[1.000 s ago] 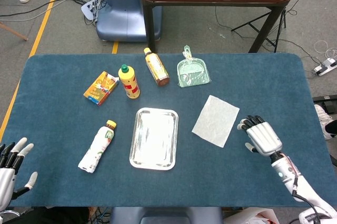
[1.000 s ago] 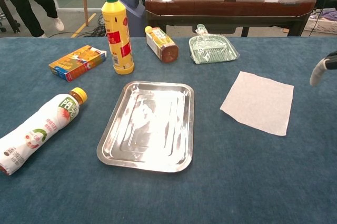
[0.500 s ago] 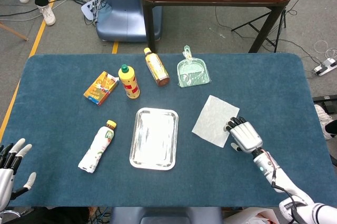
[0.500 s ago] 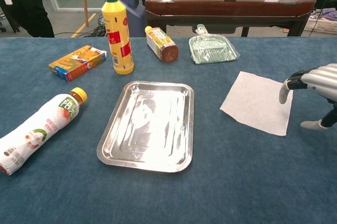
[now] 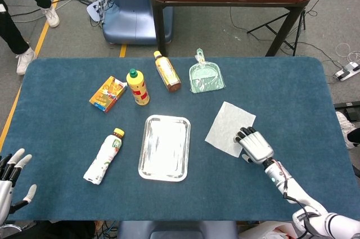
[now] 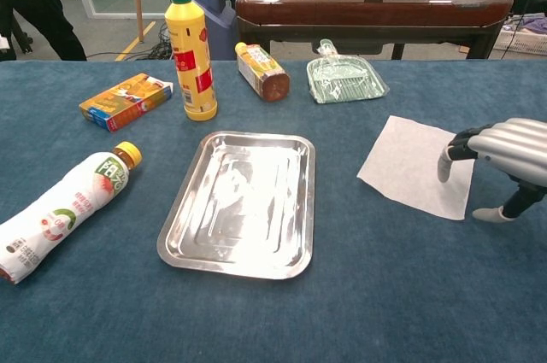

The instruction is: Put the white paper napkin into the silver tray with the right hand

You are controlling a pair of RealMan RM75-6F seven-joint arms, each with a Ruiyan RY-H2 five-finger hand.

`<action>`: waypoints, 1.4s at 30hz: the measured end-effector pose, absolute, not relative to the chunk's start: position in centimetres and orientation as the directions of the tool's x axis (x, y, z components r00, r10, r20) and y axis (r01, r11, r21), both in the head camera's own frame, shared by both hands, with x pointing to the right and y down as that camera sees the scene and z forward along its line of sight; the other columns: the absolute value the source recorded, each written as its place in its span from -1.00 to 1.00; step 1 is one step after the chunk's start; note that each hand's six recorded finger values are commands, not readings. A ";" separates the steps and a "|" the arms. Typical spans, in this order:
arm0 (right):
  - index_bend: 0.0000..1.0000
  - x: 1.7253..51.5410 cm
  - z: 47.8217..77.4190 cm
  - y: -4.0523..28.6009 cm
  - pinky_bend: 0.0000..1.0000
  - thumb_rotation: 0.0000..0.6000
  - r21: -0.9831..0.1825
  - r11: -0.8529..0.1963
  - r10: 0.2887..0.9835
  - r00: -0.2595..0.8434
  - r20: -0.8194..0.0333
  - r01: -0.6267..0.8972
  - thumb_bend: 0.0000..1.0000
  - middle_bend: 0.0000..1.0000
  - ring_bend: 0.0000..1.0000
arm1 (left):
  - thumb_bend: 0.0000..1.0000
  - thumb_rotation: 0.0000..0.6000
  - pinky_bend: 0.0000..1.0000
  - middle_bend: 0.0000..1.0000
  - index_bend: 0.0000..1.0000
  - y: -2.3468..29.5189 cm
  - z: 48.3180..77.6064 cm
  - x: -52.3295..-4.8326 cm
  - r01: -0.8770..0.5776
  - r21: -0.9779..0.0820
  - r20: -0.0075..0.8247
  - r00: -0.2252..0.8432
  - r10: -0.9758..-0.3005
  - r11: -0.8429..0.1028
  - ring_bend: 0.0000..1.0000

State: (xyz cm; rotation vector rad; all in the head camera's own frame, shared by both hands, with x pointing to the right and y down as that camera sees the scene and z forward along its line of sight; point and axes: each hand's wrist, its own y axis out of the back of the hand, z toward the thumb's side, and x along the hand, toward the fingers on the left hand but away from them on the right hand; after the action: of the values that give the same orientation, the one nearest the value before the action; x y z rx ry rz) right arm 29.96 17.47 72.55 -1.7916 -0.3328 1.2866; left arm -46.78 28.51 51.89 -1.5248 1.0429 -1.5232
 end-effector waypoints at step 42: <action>0.03 27.4 73.9 15.0 -0.49 1.00 -0.806 -0.562 0.676 0.458 -0.578 -0.188 -0.17 -0.23 -0.59 | -0.39 1.00 -0.97 -0.84 -0.66 28.5 52.3 -47.4 -0.045 -0.907 0.421 -0.051 -0.906 -0.419 -0.87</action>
State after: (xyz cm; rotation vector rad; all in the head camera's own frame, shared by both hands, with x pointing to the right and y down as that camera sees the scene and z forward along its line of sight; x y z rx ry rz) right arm 27.41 15.03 73.90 -1.8229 -0.4134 1.2268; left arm -47.36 28.46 52.28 -1.5200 1.0415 -1.5538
